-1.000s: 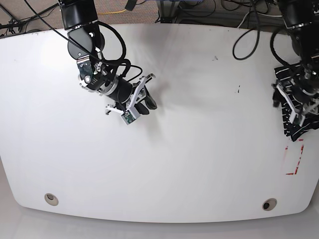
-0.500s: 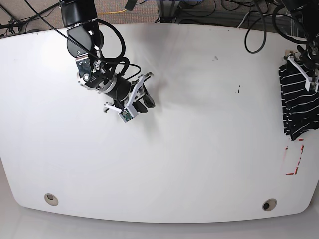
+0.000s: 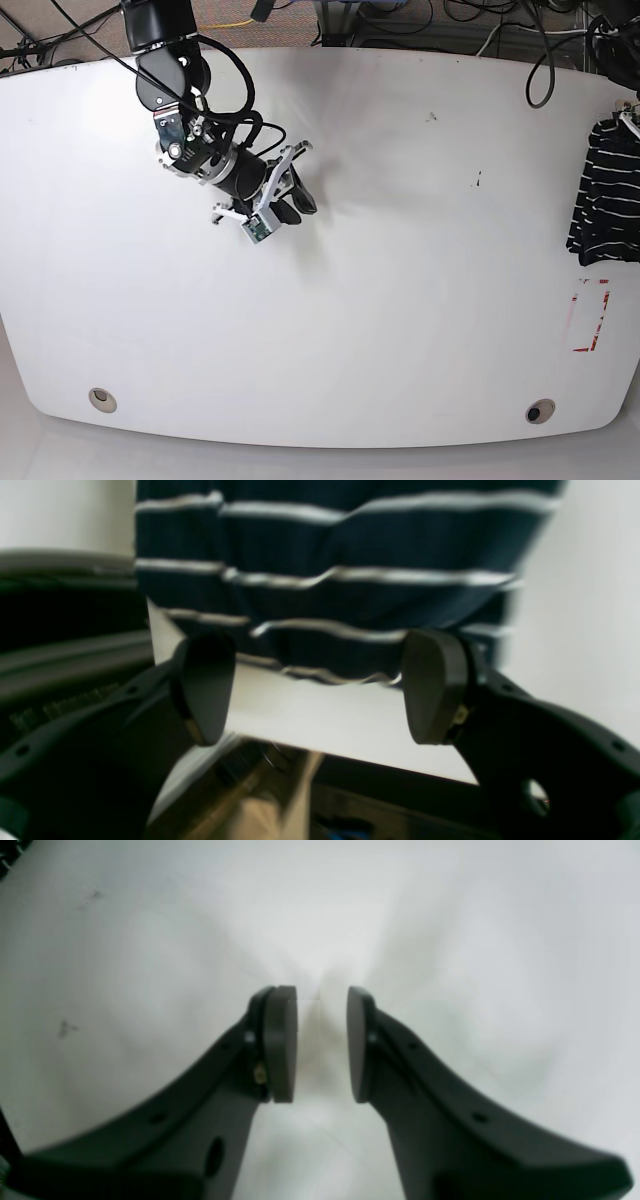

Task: Fold the T-shirt properly

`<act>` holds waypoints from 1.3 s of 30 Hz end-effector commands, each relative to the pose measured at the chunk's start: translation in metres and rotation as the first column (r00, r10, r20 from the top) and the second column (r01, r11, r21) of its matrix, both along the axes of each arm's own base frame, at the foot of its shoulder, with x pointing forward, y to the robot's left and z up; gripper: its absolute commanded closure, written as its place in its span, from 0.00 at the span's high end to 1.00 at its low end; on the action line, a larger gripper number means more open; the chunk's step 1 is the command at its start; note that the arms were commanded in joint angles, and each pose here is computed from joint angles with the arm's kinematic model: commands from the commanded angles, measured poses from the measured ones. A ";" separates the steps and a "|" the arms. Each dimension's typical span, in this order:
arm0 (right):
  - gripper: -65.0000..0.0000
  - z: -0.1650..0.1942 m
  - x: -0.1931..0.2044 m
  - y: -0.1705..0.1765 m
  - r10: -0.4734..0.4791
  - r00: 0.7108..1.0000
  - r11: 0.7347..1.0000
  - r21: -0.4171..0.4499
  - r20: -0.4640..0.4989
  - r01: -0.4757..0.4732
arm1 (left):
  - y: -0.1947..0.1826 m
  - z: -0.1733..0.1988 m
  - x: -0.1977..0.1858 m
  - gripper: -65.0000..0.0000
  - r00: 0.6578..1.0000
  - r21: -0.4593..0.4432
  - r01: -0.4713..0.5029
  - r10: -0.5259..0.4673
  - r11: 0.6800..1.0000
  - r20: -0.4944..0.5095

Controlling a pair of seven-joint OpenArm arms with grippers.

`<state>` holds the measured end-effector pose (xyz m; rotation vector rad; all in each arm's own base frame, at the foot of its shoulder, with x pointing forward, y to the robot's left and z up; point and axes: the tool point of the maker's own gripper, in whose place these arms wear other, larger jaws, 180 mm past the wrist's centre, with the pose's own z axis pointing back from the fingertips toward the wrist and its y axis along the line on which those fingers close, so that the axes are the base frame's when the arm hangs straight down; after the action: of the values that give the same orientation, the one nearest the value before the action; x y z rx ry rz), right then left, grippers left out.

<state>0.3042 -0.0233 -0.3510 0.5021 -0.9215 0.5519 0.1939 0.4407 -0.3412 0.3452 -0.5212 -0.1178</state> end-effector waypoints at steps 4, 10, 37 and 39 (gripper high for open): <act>0.24 0.026 0.007 0.001 0.004 0.997 1.000 0.026 0.080 -0.006 | -0.025 0.040 0.014 0.74 0.995 0.095 0.069 -0.075 0.993 0.065; 0.24 0.031 0.015 -0.020 -0.059 0.993 0.998 0.021 0.102 0.057 | -0.104 0.026 0.043 0.72 0.961 0.010 0.221 -0.220 0.975 0.166; 0.25 -0.007 -0.074 -0.154 -0.386 0.895 0.907 -0.085 0.224 0.412 | -0.244 0.000 0.041 0.63 0.717 -0.020 0.248 -0.170 0.969 0.676; 0.25 -0.007 -0.095 -0.161 -0.434 0.881 0.890 -0.064 0.186 0.452 | -0.259 0.003 0.018 0.63 0.731 -0.044 0.266 -0.172 0.963 0.660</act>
<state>0.2138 -0.1747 -0.3763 0.1439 -1.0729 0.2645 0.2232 0.1939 -0.3522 0.2005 -1.2413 -0.1845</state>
